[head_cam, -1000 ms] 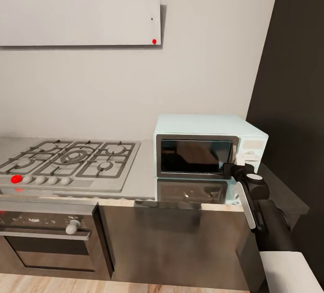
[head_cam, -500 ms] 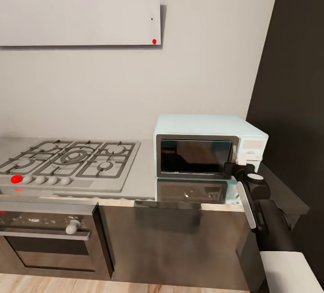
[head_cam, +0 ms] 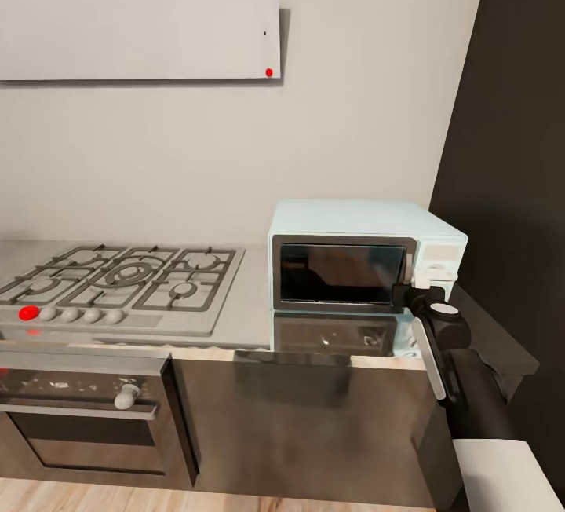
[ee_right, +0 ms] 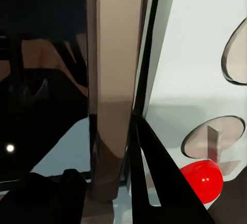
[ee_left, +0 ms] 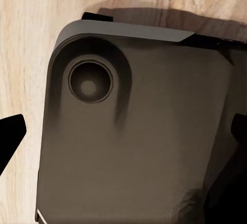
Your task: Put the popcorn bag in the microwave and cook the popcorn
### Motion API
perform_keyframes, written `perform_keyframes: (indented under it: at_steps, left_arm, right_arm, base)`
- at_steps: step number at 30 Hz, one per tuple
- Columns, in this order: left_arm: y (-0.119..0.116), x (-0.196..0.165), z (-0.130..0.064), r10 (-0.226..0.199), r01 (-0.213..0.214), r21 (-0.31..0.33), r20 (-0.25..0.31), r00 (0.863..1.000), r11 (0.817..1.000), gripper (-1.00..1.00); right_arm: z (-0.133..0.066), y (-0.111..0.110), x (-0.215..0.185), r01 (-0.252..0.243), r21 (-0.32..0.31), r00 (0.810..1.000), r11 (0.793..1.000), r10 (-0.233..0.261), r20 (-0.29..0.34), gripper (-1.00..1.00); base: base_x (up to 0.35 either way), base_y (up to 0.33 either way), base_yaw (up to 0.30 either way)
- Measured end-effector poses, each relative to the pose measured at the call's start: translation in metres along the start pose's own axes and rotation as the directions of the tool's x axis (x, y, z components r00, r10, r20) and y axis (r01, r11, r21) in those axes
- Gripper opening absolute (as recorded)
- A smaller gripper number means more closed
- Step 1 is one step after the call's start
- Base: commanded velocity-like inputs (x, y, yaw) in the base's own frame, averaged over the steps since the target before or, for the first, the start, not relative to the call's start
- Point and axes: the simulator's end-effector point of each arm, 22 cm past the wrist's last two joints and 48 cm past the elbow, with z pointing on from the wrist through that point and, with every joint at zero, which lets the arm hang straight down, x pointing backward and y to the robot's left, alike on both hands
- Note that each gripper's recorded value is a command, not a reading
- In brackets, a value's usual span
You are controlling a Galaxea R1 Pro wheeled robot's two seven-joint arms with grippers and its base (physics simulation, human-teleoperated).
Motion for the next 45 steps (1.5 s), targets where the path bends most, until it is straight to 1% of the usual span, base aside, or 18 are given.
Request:
perform_keyframes:
  at_steps: [7,10,16,25,30,38,39,43,45]
  left_arm:
    - [-0.001,0.000,0.000,-0.005,0.005,0.001,-0.002,1.000,1.000,1.00]
    - [-0.001,0.000,0.000,-0.005,0.005,0.000,-0.002,1.000,1.000,1.00]
    - [-0.002,0.001,0.000,-0.005,0.005,0.001,-0.002,1.000,1.000,1.00]
    - [-0.002,0.001,0.000,-0.003,0.003,0.001,-0.002,1.000,1.000,1.00]
    - [-0.002,0.001,0.000,-0.002,0.002,0.002,-0.002,1.000,1.000,1.00]
    - [-0.002,0.001,0.000,-0.002,0.002,0.002,-0.003,1.000,1.000,1.00]
    - [-0.002,0.001,0.000,-0.002,0.002,0.002,-0.004,1.000,1.000,1.00]
    - [-0.002,0.001,0.000,-0.002,0.002,0.002,-0.004,1.000,1.000,1.00]
    - [-0.002,0.001,0.000,-0.002,0.002,0.002,-0.004,1.000,1.000,1.00]
  right_arm:
    - [0.000,0.003,0.000,-0.009,-0.010,1.000,1.000,0.009,0.000,-1.00]
    - [0.001,-0.003,0.000,0.003,0.010,1.000,1.000,-0.003,0.000,-1.00]
    - [0.002,-0.019,0.002,-0.028,0.033,1.000,0.999,0.028,-0.005,-1.00]
    - [0.003,-0.035,0.003,-0.052,0.059,0.999,0.997,0.053,-0.009,-1.00]
    - [0.003,-0.026,0.002,-0.039,0.040,0.999,0.998,0.039,-0.008,-1.00]
    - [0.001,-0.002,0.000,0.001,-0.003,1.000,1.000,-0.001,-0.002,-1.00]
    - [0.001,0.000,0.000,-0.002,-0.011,1.000,1.000,0.002,-0.001,-1.00]
    - [0.000,0.011,0.000,-0.037,-0.050,0.999,0.998,0.037,-0.002,-1.00]
    - [0.000,0.014,0.000,-0.045,-0.062,0.999,0.997,0.045,-0.002,-1.00]
  base:
    - [-0.136,0.016,0.000]
    - [-0.203,0.144,0.000]
    - [-0.203,0.173,0.000]
    - [-0.203,0.156,0.000]
    - [-0.203,0.014,0.000]
    - [-0.197,0.000,0.000]
    - [-0.178,0.000,0.000]
    - [-0.155,0.000,0.000]
    - [-0.077,0.000,0.000]
